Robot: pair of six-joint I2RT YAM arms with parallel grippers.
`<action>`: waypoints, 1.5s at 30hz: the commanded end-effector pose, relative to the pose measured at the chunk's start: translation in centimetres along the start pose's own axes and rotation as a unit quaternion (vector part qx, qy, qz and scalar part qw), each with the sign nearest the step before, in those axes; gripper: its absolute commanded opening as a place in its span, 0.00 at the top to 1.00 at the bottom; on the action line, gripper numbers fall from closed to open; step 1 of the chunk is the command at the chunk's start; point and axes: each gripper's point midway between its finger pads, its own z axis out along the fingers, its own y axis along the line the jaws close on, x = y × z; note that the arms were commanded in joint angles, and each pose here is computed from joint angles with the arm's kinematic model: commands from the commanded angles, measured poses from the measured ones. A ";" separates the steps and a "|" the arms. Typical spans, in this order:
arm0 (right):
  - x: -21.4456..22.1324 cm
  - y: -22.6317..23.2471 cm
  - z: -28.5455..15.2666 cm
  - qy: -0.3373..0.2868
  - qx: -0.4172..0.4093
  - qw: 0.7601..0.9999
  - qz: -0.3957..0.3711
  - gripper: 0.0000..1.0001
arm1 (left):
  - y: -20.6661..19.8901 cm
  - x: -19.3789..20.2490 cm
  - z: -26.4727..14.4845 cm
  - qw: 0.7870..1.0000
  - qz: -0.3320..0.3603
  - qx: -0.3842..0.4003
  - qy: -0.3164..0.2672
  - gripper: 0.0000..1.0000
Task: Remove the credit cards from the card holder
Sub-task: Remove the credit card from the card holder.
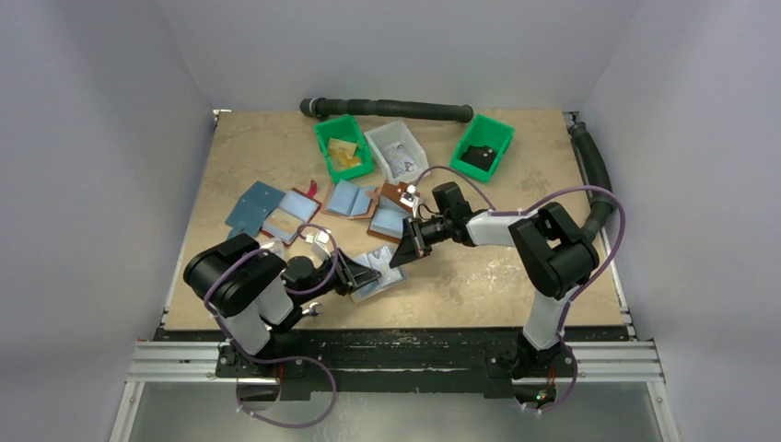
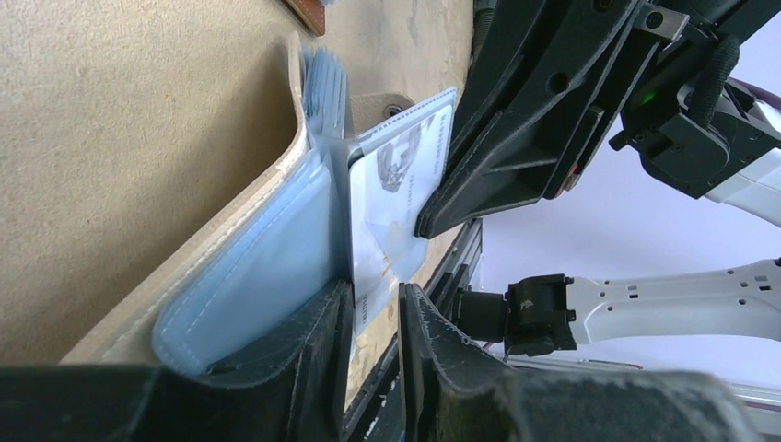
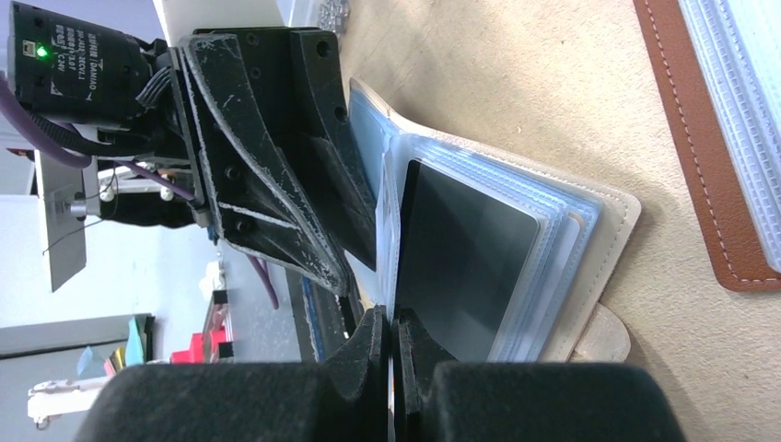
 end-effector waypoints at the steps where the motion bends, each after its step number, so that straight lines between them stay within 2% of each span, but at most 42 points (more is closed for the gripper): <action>1: -0.7 1.5 0.1 0.000 -0.025 0.999 -0.029 0.94 | -8.9 -2.6 -0.8 0.981 0.058 0.177 -0.057 0.74; 8: -0.3 2.0 0.4 0.010 -0.037 0.999 -0.031 0.95 | -8.3 -2.8 -0.4 0.983 0.057 0.166 -0.061 0.83; 12: -0.2 2.1 0.6 0.012 -0.037 0.999 -0.031 0.95 | -8.2 -2.9 -0.4 0.983 0.060 0.164 -0.064 0.92; 14: -0.2 2.0 0.6 0.013 -0.036 0.999 -0.032 0.94 | -8.0 -2.9 -0.4 0.983 0.063 0.162 -0.065 1.00; 15: -0.2 2.0 0.6 0.013 -0.035 0.999 -0.034 0.93 | -7.9 -2.8 -0.4 0.983 0.065 0.161 -0.065 1.00; 17: -0.3 2.0 0.6 0.014 -0.034 0.999 -0.037 0.86 | -7.8 -2.9 -0.5 0.982 0.072 0.158 -0.069 1.00; 20: -0.5 1.7 0.5 0.018 -0.025 0.998 -0.048 0.65 | -6.9 -2.8 -0.8 0.984 0.081 0.144 -0.072 1.00; 21: -0.6 1.3 0.5 0.017 -0.015 0.998 -0.053 0.61 | -6.2 -2.8 -0.9 0.985 0.082 0.131 -0.071 1.00; 28: -1.1 0.7 0.2 0.008 0.003 0.999 -0.053 0.44 | -3.6 -2.5 -1.4 0.990 0.094 0.084 -0.064 1.00; 38: -1.7 -1.8 -0.1 -0.002 0.068 0.995 -0.067 0.43 | -2.2 -1.2 -2.5 0.992 0.103 0.063 -0.030 1.00; 42: -2.0 -1.7 -0.6 -0.004 0.062 0.995 -0.074 0.43 | -1.3 -0.8 -2.4 0.991 0.126 0.037 -0.014 1.00; 45: -2.0 -0.6 -0.9 0.002 0.026 0.995 -0.094 0.43 | -0.7 -0.5 -2.7 0.988 0.152 0.018 -0.002 1.00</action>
